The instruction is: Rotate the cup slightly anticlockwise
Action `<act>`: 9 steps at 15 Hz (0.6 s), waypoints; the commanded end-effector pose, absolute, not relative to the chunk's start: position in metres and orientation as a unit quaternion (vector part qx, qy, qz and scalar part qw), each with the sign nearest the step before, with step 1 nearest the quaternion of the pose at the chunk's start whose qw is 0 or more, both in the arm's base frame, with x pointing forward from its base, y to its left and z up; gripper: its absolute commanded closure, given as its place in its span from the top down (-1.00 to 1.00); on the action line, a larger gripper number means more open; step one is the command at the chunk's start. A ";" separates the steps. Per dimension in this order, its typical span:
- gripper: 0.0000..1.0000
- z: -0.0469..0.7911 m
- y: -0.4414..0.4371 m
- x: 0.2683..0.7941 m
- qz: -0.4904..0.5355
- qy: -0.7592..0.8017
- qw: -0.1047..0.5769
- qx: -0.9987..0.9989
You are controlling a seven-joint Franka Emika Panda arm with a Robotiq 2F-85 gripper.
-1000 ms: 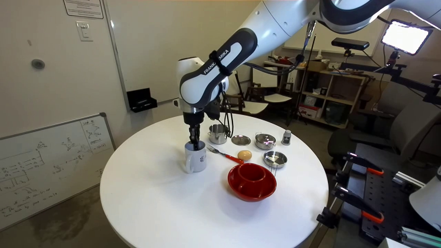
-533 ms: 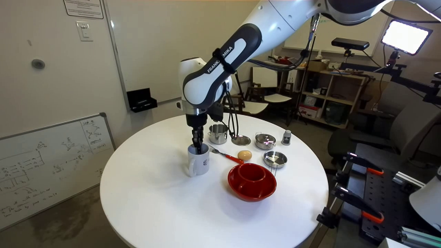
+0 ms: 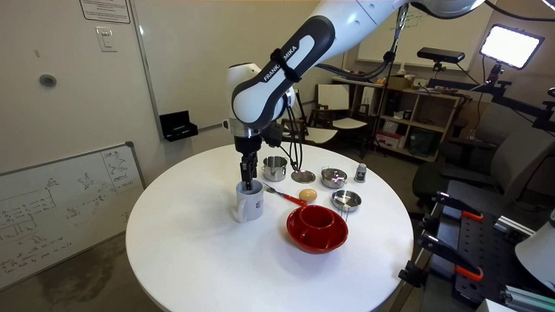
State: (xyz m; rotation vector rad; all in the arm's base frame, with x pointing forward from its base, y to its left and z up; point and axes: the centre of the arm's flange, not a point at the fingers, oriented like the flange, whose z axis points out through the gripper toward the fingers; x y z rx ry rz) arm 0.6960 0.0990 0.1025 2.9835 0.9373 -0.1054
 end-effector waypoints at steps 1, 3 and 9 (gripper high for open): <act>1.00 0.135 0.092 0.677 -0.019 0.281 0.015 0.959; 1.00 0.152 0.089 0.675 -0.005 0.266 0.027 0.964; 1.00 0.199 0.070 0.672 0.037 0.175 0.032 0.983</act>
